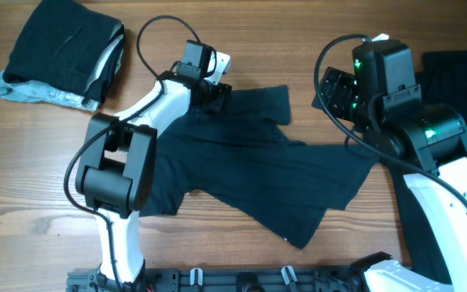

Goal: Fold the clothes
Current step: 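Pull the shirt's shoulders apart with both grippers to spread it flat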

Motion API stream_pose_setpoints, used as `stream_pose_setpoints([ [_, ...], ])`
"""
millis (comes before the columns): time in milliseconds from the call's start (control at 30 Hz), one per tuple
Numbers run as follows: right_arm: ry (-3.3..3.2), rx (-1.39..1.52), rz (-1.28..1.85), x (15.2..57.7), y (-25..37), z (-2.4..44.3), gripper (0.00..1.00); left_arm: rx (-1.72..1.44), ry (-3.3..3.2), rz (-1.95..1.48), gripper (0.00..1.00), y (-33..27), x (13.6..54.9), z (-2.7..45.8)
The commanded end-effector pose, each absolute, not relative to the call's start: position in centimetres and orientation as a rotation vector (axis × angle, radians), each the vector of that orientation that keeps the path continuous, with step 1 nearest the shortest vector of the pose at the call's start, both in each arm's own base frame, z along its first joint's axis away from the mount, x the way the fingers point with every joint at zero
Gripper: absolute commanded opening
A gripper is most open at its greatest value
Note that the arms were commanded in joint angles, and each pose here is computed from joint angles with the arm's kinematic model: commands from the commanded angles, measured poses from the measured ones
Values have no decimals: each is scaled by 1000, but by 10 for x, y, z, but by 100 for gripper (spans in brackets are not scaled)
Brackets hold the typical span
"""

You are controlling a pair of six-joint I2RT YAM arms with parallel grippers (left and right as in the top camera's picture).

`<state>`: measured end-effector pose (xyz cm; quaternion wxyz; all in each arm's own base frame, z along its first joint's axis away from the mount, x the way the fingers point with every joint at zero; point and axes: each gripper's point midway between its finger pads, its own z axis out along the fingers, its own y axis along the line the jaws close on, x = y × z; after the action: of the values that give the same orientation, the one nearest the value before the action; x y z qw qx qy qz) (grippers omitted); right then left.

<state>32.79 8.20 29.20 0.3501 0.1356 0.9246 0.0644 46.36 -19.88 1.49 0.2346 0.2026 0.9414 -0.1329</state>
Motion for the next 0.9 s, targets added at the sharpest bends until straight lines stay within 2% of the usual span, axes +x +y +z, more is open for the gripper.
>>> stream_pose_setpoints([
  [0,2399,374,162,330,81,290,85,579,2630,-332,53,-194,459,-6],
  [33,2398,374,162,330,81,290,85,580,2645,-331,40,-193,456,-8],
  [67,2396,372,162,331,81,290,85,576,2645,-328,19,-192,457,-8],
  [100,2390,372,161,332,81,291,85,566,2645,-299,4,-188,459,-8],
  [167,2389,372,162,332,81,291,85,433,2631,-138,4,-163,476,-3],
  [233,2390,371,161,332,81,291,85,246,2550,77,4,-113,514,29],
  [333,2411,376,134,334,79,284,85,-52,2410,64,4,-55,562,99],
  [400,2471,384,79,334,77,266,85,-146,2362,-2,4,-31,575,124],
  [433,2514,388,51,336,77,253,85,-147,2359,-38,6,-28,577,127],
  [467,2546,406,28,338,75,243,86,-151,2364,-59,24,-25,577,126],
  [567,2670,501,3,351,62,202,87,-144,2399,-42,49,-20,565,131],
  [600,2711,503,15,356,58,189,87,-144,2394,-42,61,-19,561,141],
  [667,2788,469,66,371,49,161,81,-143,2378,-44,67,-19,547,172],
  [733,2828,489,76,389,36,132,66,-144,2383,-45,69,-18,522,203],
  [767,2855,474,128,400,35,112,64,-143,2396,-44,74,-17,505,218],
  [833,2872,289,329,425,55,79,61,-142,2432,-43,70,-17,464,247],
  [867,2873,285,329,434,55,62,61,-130,2450,-76,68,-21,447,256],
])
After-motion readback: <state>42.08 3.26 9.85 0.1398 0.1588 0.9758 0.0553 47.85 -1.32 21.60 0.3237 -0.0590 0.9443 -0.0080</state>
